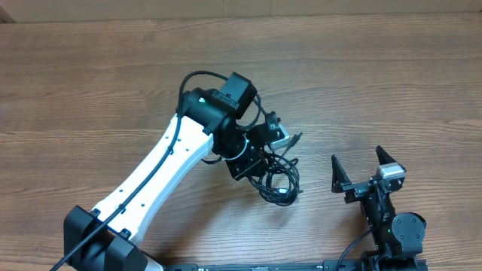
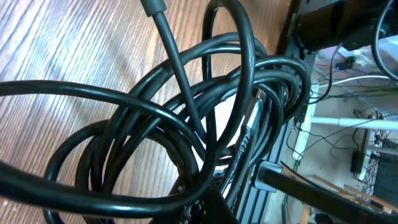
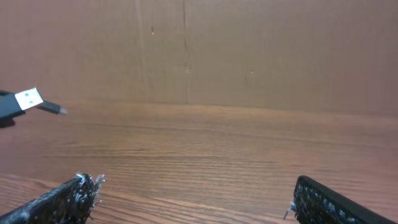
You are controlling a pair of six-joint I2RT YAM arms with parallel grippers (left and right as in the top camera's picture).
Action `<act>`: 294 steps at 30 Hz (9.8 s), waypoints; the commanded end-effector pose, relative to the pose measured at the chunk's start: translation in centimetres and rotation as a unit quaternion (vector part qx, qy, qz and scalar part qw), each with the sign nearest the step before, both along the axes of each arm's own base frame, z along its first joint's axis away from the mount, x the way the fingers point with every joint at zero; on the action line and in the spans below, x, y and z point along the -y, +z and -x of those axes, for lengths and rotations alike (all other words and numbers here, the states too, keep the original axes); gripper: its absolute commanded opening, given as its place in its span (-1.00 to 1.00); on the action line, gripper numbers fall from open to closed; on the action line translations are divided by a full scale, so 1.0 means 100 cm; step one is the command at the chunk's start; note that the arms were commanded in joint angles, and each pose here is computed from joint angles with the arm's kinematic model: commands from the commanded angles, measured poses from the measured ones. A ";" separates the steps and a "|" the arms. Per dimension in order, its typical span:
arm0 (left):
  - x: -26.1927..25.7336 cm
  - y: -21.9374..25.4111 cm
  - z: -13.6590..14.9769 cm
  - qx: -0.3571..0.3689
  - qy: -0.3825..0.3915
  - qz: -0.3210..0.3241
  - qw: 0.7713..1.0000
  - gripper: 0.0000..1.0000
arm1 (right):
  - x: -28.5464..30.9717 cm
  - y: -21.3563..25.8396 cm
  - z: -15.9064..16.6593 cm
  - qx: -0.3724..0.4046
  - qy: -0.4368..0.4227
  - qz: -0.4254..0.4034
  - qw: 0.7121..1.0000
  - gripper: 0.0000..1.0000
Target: Untangle cables
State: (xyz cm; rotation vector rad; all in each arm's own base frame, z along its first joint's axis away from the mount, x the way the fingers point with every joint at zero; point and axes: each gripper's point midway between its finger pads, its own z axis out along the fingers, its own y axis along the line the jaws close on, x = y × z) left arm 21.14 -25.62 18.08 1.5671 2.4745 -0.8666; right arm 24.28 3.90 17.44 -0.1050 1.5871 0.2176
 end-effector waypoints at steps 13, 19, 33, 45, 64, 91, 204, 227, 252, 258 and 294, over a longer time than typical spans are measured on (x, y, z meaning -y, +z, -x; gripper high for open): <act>0.013 0.021 0.002 0.012 -0.006 0.041 0.999 -0.92 | -0.021 0.042 0.021 -0.036 0.065 -0.146 0.986 1.00; 0.025 0.029 -0.002 0.019 -0.012 0.080 0.997 -0.92 | -0.021 0.087 0.037 -0.038 0.065 -0.113 0.991 1.00; 0.046 0.053 -0.005 0.021 -0.031 0.169 0.985 -0.92 | -0.021 0.118 0.032 -0.238 0.044 -0.102 0.965 1.00; 0.046 0.096 -0.010 0.019 -0.056 0.274 0.960 -0.92 | -0.026 0.104 0.024 -0.291 0.050 -0.105 0.950 1.00; 0.056 0.123 -0.002 0.032 -0.106 0.361 0.926 -0.92 | -0.061 0.113 0.039 -0.274 0.175 -0.079 0.942 1.00; 0.069 0.121 0.025 0.005 -0.136 0.354 0.925 -0.92 | -0.045 0.112 0.029 -0.277 0.116 -0.095 0.949 1.00; -0.001 0.186 -0.018 0.094 0.000 0.378 0.921 -0.92 | 0.000 0.080 0.029 -0.333 -0.033 -0.096 0.937 1.00; -0.009 0.171 -0.080 0.035 0.250 0.283 0.925 -0.92 | -0.063 0.122 0.023 -0.303 0.147 -0.203 0.920 1.00; 0.019 0.176 -0.065 0.035 0.202 0.299 0.932 -0.91 | -0.076 0.083 -0.007 -0.402 0.154 -0.237 0.871 1.00; 0.020 0.176 -0.064 0.035 0.201 0.299 0.932 -0.91 | -0.076 0.082 -0.006 -0.404 0.153 -0.238 0.870 1.00; 0.050 0.188 -0.041 0.044 0.143 0.326 0.933 -0.91 | -0.056 0.046 -0.017 -0.449 0.076 -0.212 0.865 0.99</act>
